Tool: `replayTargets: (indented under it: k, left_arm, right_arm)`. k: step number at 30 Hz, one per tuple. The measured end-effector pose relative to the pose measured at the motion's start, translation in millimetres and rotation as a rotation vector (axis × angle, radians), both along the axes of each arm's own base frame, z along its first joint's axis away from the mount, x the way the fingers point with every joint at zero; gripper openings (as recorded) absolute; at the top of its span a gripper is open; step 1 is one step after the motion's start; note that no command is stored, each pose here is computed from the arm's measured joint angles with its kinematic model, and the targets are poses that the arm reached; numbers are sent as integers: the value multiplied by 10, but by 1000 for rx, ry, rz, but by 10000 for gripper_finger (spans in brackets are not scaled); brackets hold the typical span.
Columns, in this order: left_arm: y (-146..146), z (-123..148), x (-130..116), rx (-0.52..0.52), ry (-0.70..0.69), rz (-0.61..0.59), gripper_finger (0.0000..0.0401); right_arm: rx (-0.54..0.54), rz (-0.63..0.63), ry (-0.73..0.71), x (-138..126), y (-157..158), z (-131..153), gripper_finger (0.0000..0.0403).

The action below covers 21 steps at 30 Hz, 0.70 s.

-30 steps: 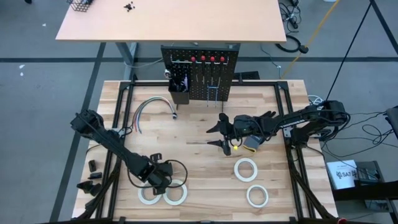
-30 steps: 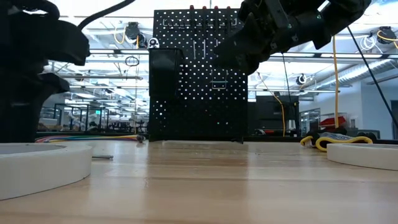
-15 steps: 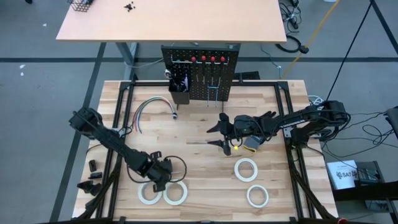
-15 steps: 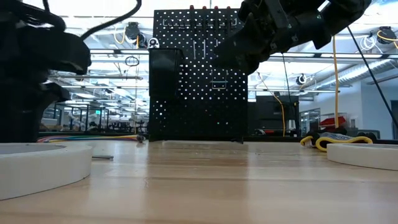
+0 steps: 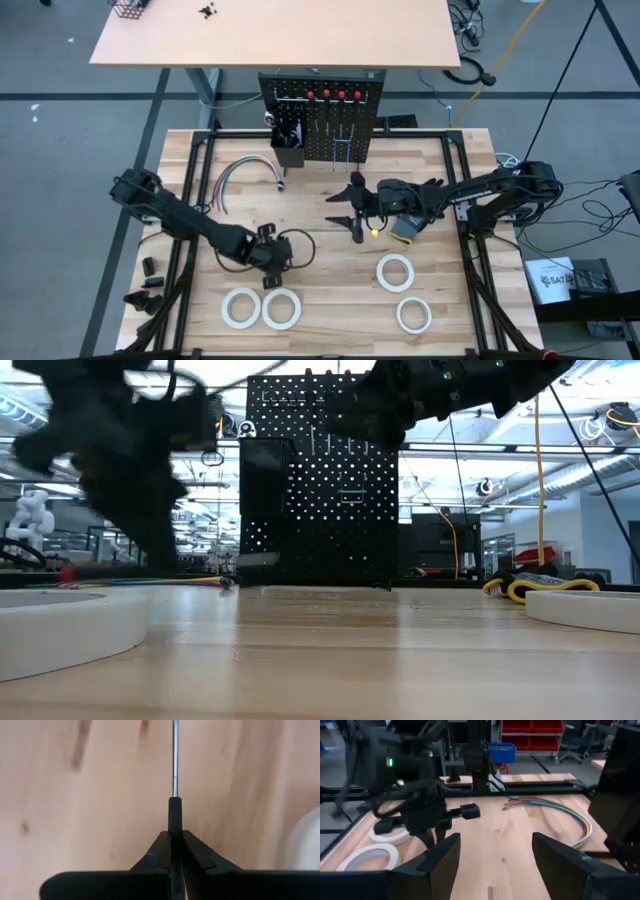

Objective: Hang tools onto peg board
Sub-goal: Hang the nut driver on the peg board

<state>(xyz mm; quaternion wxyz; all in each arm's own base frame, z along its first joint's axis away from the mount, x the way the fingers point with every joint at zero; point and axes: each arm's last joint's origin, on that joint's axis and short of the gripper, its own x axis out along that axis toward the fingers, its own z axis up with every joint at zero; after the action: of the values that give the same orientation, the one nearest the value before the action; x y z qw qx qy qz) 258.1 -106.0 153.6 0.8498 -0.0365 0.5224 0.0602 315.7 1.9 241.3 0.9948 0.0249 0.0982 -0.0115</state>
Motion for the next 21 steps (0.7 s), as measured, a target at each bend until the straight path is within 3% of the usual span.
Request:
replayTargets:
  k: [5,11,14,21]
  left_arm:
    - [178,299,-3,-25,-72,-31,14]
    - [358,686,-30,-150,-185,-143,13]
    - [460,786,0,-234,-209,-166,13]
    - [794,824,153,-587,-213,-81,13]
  right_arm:
    - [10,4,28,4,1,-7,240]
    - [317,-5,139,-25,-48,-107,240]
    - [407,14,169,-35,-80,-126,240]
    - [309,178,110,-17,41,-59,240]
